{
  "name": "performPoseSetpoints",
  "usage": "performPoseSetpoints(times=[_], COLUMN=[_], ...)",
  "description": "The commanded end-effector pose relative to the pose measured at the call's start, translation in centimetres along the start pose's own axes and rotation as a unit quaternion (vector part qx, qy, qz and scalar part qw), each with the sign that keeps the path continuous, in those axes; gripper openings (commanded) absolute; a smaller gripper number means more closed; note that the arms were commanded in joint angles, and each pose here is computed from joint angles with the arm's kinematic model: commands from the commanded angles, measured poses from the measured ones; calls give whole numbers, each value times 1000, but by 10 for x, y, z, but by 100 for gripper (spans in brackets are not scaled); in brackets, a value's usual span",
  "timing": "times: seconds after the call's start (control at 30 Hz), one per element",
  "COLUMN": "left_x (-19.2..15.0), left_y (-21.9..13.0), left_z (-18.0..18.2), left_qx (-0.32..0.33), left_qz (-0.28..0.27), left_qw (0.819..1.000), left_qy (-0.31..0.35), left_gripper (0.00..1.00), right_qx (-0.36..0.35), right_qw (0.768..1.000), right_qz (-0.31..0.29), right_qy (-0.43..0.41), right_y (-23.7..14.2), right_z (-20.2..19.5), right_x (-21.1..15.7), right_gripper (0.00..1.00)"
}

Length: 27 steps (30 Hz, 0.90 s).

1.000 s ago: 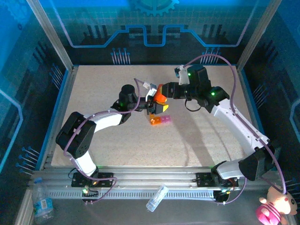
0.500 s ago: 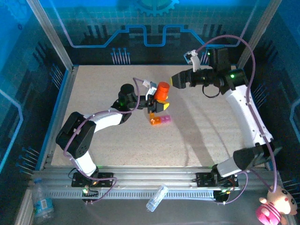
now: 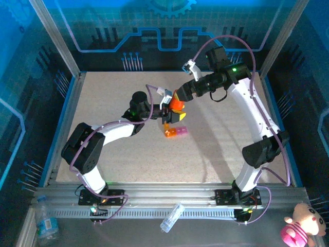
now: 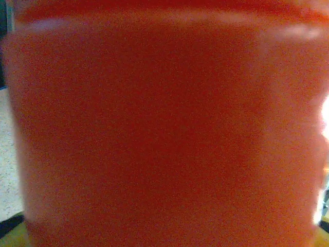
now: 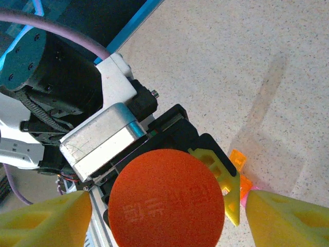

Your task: Sort the pills into containers

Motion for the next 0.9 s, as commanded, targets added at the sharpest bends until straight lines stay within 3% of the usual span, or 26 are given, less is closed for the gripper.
performPoseSetpoints(times=[0.0, 0.13, 0.43, 0.67, 0.87], left_x=[18, 18, 17, 18, 17], left_y=[2, 2, 2, 1, 2], left_z=[-7, -7, -7, -7, -5], left_qx=[-19, -19, -19, -18, -11], left_qz=[-19, -20, -19, -19, -18], left_qw=[999, 999, 999, 999, 999], left_qy=[29, 29, 27, 27, 25], left_gripper=[0, 0, 0, 0, 0], right_qx=[7, 13, 19, 23, 23], right_qw=[1000, 1000, 999, 999, 999], right_qz=[14, 20, 31, 37, 34], right_qy=[-5, -2, 1, 6, 10], right_y=[1, 7, 15, 20, 23], right_z=[5, 4, 3, 0, -2], right_x=[-2, -4, -6, -7, -10], right_gripper=[74, 64, 58, 38, 31])
Point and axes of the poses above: each hand's point on the last joint's axis, 136 mm out from that joint toward the fingers, its own y axis out along the fingers, its own z axis along the line the jaws close on, x = y × z, the point moved 5 cm from there along -y, back along the fingers, and after that the axes turned 7 degrees about y, right-handed, at the moved point
